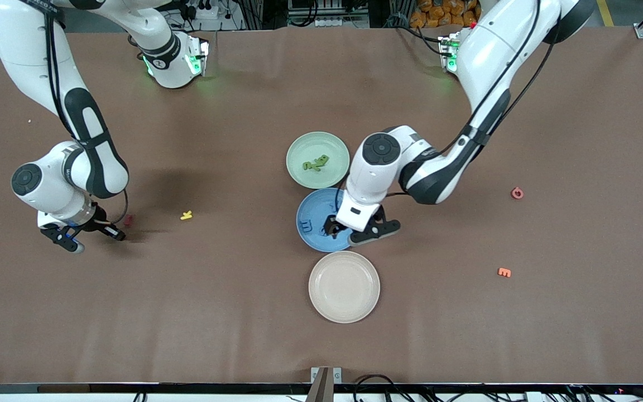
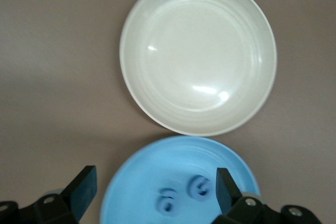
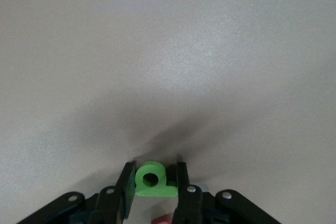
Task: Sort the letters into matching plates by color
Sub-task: 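Release blue E on the blue plate while the right gripper grasps p, then lift green p with the right gripper while the left gripper withdraws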
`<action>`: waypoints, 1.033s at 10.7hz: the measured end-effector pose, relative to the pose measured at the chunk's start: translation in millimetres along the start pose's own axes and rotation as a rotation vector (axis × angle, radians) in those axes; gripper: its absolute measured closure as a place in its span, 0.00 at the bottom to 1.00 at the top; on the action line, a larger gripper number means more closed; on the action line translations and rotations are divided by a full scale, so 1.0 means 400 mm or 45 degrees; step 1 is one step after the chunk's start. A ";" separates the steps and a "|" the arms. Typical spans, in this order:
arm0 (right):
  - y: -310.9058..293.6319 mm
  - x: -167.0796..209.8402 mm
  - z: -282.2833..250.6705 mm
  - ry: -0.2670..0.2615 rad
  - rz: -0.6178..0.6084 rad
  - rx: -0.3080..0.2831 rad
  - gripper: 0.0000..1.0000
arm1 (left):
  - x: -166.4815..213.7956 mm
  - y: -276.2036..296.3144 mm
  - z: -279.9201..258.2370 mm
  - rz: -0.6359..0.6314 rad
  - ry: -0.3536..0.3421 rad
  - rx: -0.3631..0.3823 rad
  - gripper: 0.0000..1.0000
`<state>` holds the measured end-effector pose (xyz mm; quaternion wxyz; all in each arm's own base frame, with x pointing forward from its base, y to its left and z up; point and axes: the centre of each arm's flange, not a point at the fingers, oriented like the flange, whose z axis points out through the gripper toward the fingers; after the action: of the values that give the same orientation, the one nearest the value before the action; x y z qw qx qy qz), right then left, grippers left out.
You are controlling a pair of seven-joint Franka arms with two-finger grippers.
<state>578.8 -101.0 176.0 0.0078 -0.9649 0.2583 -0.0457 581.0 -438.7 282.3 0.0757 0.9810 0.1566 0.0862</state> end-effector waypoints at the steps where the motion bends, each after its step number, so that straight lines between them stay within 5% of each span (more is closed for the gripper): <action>1: -0.007 -0.001 0.001 -0.008 -0.006 0.001 0.64 | 0.052 -0.037 -0.032 0.069 0.009 0.053 0.00; 5: -0.094 0.047 -0.069 -0.190 -0.053 0.043 0.64 | 0.209 -0.240 -0.112 0.142 -0.070 0.218 0.00; 7: -0.150 0.067 -0.110 -0.173 -0.091 0.067 0.64 | 0.198 -0.305 -0.107 0.112 -0.133 0.165 0.00; 11: -0.251 0.070 -0.166 -0.201 -0.119 0.095 0.64 | 0.095 -0.404 -0.113 0.145 -0.026 0.015 0.00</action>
<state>646.8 -27.3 248.4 0.0620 -0.9756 0.2098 0.0204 560.5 -269.1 303.3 0.0664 0.9895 0.1003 0.0795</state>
